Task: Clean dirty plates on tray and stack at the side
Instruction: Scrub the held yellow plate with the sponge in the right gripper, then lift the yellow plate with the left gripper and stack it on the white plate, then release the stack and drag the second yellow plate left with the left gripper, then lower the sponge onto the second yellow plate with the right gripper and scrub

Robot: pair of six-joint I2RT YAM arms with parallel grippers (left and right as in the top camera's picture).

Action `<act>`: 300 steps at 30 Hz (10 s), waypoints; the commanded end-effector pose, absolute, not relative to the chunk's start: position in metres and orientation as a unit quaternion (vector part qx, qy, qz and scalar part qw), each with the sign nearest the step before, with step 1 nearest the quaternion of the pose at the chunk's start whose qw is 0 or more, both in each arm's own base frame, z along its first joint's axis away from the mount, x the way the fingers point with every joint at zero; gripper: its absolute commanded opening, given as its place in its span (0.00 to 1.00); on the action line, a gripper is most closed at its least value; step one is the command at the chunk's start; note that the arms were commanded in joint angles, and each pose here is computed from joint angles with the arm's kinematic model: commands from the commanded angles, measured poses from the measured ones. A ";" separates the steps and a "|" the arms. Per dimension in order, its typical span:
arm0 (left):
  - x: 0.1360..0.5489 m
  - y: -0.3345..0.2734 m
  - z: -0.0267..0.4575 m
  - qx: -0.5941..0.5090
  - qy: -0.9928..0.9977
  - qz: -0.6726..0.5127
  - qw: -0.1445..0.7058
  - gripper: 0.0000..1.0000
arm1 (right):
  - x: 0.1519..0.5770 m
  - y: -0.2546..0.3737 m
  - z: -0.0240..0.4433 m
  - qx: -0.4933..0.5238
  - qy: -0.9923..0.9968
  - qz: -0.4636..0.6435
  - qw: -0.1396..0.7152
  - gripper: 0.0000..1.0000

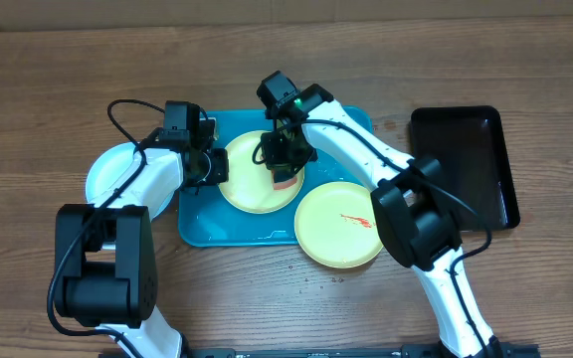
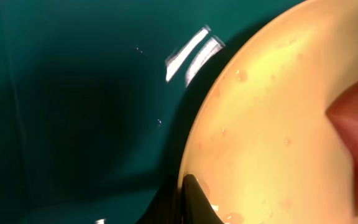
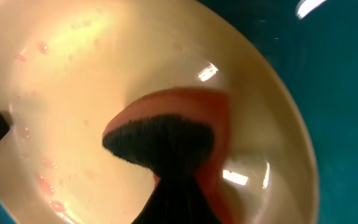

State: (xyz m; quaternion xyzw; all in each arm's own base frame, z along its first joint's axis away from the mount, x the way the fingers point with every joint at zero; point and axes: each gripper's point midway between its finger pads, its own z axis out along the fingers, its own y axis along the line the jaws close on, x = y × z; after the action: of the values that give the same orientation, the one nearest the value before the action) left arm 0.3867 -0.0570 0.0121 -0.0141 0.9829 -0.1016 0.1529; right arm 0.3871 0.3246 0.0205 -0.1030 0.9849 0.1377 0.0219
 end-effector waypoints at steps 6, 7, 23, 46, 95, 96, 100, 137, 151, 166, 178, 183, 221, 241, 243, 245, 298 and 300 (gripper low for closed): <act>0.381 -0.073 0.007 -0.009 0.979 -0.153 0.137 0.04 | 0.362 0.372 0.002 -0.158 0.964 0.213 -0.016 0.04; 0.381 -0.073 0.007 -0.009 0.979 -0.153 0.137 0.04 | 0.356 0.375 0.003 -0.167 0.961 0.221 -0.024 0.04; 0.381 -0.058 0.006 -0.029 0.979 -0.150 0.135 0.04 | 0.402 0.266 -0.008 -0.096 0.990 0.103 -0.022 0.04; 0.394 -0.049 0.010 -0.067 0.973 -0.154 0.156 0.04 | 0.363 0.300 -0.003 -0.152 0.973 0.155 -0.074 0.04; 0.415 0.008 0.131 -0.021 0.982 0.008 0.187 0.04 | 0.424 0.187 0.284 -0.064 0.929 0.297 0.212 0.04; 0.413 0.010 0.138 -0.020 0.980 0.027 0.195 0.04 | 0.425 0.175 0.285 -0.052 0.931 0.291 0.215 0.04; 0.408 0.013 0.165 -0.014 0.970 0.098 0.222 0.04 | 0.428 0.140 0.284 -0.012 0.936 0.280 0.212 0.04; 0.376 -0.075 0.246 0.039 0.854 0.373 0.360 0.04 | 0.432 0.097 0.280 0.036 0.940 0.268 0.207 0.04; 0.365 0.089 0.158 -0.175 0.970 -0.016 0.170 0.04 | 0.432 0.098 0.279 0.037 0.941 0.268 0.206 0.04; 0.334 0.194 0.055 -0.327 0.937 -0.053 0.109 0.04 | 0.430 0.098 0.278 0.039 0.941 0.268 0.202 0.04; 0.335 0.194 0.070 -0.313 0.944 -0.056 0.091 0.28 | 0.430 0.098 0.278 0.039 0.941 0.268 0.202 0.04; 0.354 0.178 0.120 -0.275 0.952 -0.066 0.118 0.29 | 0.430 0.098 0.278 0.039 0.941 0.268 0.202 0.04; 0.284 -0.222 0.024 0.157 0.971 -0.168 -0.061 0.32 | 0.424 0.092 0.271 0.048 0.949 0.251 0.186 0.04; 0.345 -0.125 0.022 0.155 0.985 0.064 0.030 0.04 | 0.420 0.111 0.270 0.027 0.950 0.254 0.181 0.04; 0.365 -0.111 0.025 0.149 0.984 0.081 0.059 0.04 | 0.422 0.123 0.267 0.013 0.950 0.255 0.180 0.04; 0.379 -0.104 0.026 0.143 0.983 0.078 0.082 0.04 | 0.424 0.133 0.260 0.006 0.952 0.253 0.172 0.04; 0.346 -0.105 -0.008 -0.080 0.993 -0.082 0.005 0.04 | 0.395 0.255 0.079 -0.049 0.992 0.115 -0.007 0.04; 0.347 -0.102 -0.007 -0.091 0.991 -0.100 0.001 0.04 | 0.392 0.256 0.063 -0.049 0.993 0.107 -0.023 0.04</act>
State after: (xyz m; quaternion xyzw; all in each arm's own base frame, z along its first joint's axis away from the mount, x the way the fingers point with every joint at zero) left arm 0.3600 -0.1170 0.0066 -0.0637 0.9924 -0.0996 0.0333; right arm 0.3909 0.2582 0.0785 -0.0610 0.9906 0.1219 -0.0131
